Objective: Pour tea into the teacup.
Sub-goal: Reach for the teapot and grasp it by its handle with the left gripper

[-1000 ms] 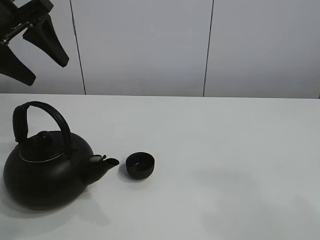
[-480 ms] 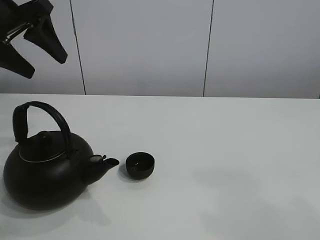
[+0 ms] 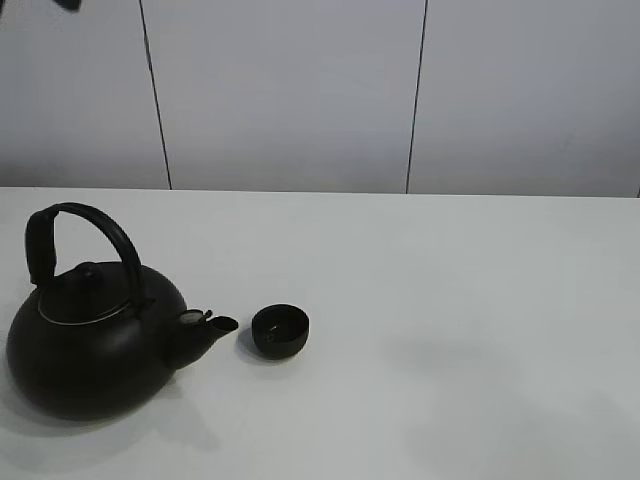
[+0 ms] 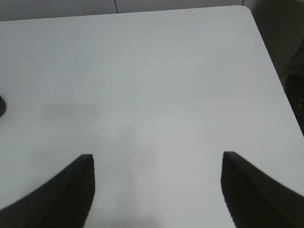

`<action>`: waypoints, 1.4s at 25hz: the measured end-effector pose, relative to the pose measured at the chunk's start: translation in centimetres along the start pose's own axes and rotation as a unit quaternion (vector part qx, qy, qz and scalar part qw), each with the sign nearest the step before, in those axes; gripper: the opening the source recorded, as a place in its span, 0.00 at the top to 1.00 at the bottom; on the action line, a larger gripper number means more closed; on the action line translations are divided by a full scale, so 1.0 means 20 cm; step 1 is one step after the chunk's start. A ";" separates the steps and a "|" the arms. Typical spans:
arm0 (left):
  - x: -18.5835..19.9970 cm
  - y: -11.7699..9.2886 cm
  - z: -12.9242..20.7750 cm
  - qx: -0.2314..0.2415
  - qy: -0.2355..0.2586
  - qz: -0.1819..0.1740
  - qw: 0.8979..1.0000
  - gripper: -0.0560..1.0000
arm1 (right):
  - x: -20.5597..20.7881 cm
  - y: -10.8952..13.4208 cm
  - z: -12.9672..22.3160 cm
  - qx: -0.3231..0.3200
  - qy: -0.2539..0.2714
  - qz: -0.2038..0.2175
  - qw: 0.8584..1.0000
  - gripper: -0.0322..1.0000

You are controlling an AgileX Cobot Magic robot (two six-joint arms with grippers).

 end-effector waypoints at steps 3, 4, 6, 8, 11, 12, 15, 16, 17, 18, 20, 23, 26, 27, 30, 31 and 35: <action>0.27 -0.06 -0.05 -0.011 -0.084 0.000 0.996 0.44 | 0.00 0.00 0.00 0.000 0.000 0.000 1.000 0.47; 0.33 -0.07 -0.04 -0.013 -0.103 -0.001 0.995 0.44 | 0.00 0.00 0.00 0.000 0.000 0.000 1.000 0.47; 0.47 -0.06 0.00 -0.019 -0.148 0.002 0.989 0.44 | 0.00 0.00 0.00 0.000 0.000 0.000 1.000 0.47; 0.56 -0.03 0.06 -0.045 -0.193 0.001 0.980 0.44 | 0.00 0.00 0.00 0.000 0.000 0.000 1.000 0.47; 0.65 -0.02 0.17 -0.116 -0.259 0.003 0.959 0.44 | 0.00 0.00 0.00 0.000 0.000 0.000 1.000 0.47; 0.66 -0.02 0.21 -0.134 -0.275 0.009 0.952 0.44 | 0.00 0.00 0.00 0.000 0.000 0.000 1.000 0.47; 0.61 -0.02 0.36 -0.136 -0.283 0.037 0.949 0.44 | 0.00 0.00 0.00 0.000 0.000 0.000 1.000 0.47; 0.57 -0.02 0.42 -0.130 -0.276 0.046 0.951 0.44 | 0.00 0.00 0.00 0.000 0.000 0.000 1.000 0.47; 0.52 -0.01 0.48 -0.127 -0.262 0.051 0.955 0.44 | 0.00 0.00 0.00 0.000 -0.001 0.000 1.000 0.47; 0.48 0.00 0.53 -0.125 -0.251 0.056 0.958 0.44 | 0.00 0.00 0.00 0.000 -0.001 0.000 1.000 0.47; 0.39 0.01 0.64 -0.122 -0.219 0.062 0.966 0.44 | 0.00 0.00 0.00 0.000 -0.001 0.000 1.000 0.47; 0.26 0.03 0.75 -0.119 -0.179 0.070 0.974 0.44 | 0.00 0.00 0.00 0.000 -0.001 0.000 1.000 0.47; 0.16 0.04 0.81 -0.111 -0.164 0.081 0.977 0.44 | 0.00 0.00 0.00 0.000 -0.001 0.000 1.000 0.47; 0.13 0.06 0.82 -0.105 -0.162 0.082 0.978 0.44 | 0.00 0.00 0.00 0.000 -0.001 0.000 1.000 0.47; 0.07 0.10 0.83 -0.103 -0.156 0.081 0.979 0.44 | 0.00 0.00 0.00 0.000 -0.001 0.000 1.000 0.47; 0.05 0.12 0.84 -0.106 -0.153 0.080 0.979 0.45 | 0.00 0.00 0.00 0.000 -0.001 0.000 1.000 0.47; 0.03 0.15 0.88 -0.124 -0.147 0.098 0.976 0.49 | 0.00 0.00 0.00 0.000 -0.001 0.000 1.000 0.47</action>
Point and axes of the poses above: a point on each arm's last joint axis where the gripper is mounted, x pointing back along that axis away from the gripper, y along the wrist's bending axis when the last joint is at zero, z = x × y, the point moved 6 cm from there along -x, pointing out along that axis toward the gripper, and after that the axes turned 13 degrees about x, right-handed, at the moved point
